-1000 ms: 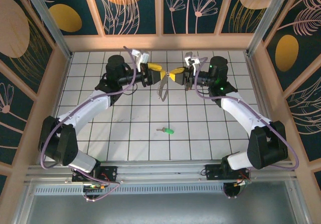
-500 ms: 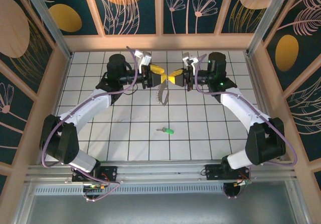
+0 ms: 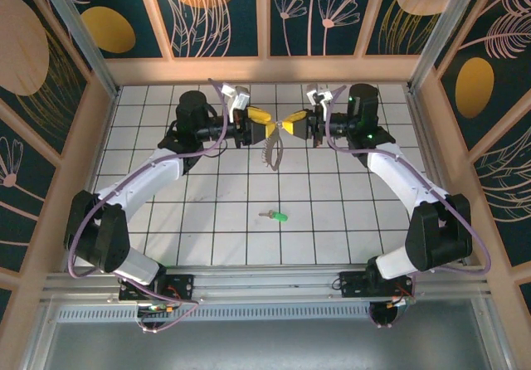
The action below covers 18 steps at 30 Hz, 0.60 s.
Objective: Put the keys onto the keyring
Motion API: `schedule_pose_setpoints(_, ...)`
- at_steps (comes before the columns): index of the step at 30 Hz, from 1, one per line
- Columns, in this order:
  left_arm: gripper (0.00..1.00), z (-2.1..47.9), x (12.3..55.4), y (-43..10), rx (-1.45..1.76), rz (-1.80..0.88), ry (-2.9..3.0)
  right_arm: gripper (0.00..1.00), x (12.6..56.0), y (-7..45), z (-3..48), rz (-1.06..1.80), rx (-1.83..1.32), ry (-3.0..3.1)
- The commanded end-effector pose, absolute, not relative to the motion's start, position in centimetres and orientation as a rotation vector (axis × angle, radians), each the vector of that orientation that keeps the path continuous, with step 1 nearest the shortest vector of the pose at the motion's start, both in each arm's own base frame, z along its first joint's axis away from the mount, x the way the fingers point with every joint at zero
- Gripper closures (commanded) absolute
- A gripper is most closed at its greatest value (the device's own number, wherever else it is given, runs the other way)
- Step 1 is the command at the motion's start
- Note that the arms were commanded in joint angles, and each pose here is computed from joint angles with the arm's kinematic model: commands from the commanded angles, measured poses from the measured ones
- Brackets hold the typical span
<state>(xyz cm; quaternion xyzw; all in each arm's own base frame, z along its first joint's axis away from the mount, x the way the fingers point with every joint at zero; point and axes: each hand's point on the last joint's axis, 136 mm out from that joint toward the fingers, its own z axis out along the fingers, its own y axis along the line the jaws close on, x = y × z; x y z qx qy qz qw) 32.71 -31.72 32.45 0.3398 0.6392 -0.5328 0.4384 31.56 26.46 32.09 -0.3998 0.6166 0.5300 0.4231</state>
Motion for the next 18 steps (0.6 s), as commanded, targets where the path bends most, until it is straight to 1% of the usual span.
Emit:
schedule_pose_setpoints(1, 0.52, 34.1, 33.2, -30.7, 0.774, -1.246, 1.528, 1.0, 31.3, 26.0, 34.5, 1.3, -1.016, 1.455)
schedule_pose_setpoints(5, 0.5, 35.0, 33.9, -29.9, 0.665, -1.226, 1.516, 1.0, 30.6, 25.9, 35.1, 1.301, -1.026, 1.438)
schedule_pose_setpoints(9, 0.49, 35.9, 33.8, -29.5, 0.622, -1.242, 1.486, 1.0, 29.7, 25.8, 35.7, 1.312, -1.048, 1.409)
schedule_pose_setpoints(13, 0.5, 37.1, 32.9, -29.6, 0.654, -1.268, 1.446, 1.0, 28.9, 25.7, 36.4, 1.316, -1.072, 1.374)
schedule_pose_setpoints(18, 0.53, 38.3, 31.4, -30.3, 0.759, -1.345, 1.393, 1.0, 28.5, 25.8, 37.2, 1.309, -1.085, 1.34)
